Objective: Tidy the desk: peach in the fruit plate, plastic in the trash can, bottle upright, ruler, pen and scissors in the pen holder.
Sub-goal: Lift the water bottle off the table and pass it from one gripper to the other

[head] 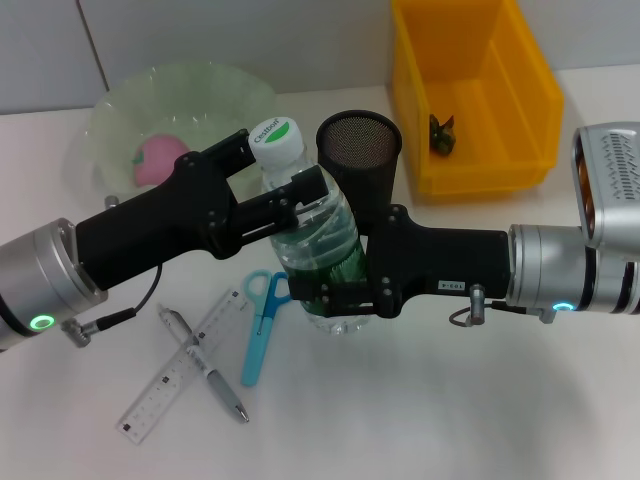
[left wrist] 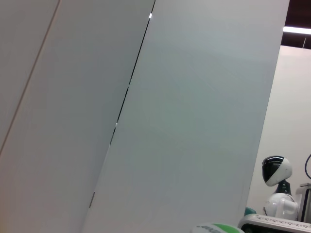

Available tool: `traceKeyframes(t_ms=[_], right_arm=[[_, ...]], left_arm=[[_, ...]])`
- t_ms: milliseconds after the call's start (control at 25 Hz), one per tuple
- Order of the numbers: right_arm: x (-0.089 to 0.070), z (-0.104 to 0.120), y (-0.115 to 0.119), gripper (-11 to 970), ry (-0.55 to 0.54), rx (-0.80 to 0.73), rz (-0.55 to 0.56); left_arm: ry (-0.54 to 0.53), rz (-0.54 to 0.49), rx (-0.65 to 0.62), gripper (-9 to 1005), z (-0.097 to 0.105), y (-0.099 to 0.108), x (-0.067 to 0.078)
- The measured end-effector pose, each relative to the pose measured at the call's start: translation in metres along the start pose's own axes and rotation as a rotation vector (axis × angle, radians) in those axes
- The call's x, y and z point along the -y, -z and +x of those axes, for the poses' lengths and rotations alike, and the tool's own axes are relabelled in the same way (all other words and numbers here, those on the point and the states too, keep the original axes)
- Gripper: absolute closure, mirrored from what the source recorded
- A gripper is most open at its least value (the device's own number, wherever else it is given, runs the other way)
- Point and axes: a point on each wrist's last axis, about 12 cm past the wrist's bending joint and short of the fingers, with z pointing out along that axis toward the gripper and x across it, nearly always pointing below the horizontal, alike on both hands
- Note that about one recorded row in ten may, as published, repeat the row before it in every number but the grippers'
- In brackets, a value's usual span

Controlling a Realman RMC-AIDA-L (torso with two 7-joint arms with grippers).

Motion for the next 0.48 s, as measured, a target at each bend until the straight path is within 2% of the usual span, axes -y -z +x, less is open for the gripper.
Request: traceKeyframes(t_ms=[280,480], right_arm=[[-0.0005,-0.0001,-0.0002,178,-0.001,0.002,-0.004],[-0.0007,-0.0001,-0.0002,178,-0.001,0.003,-0.005]], left_arm=[[0.000,0.005,0.000,219,0.0023,-0.0029,0.0005],[0.000,0.000,0.005,310,0.0022,-0.0023,0.0003]])
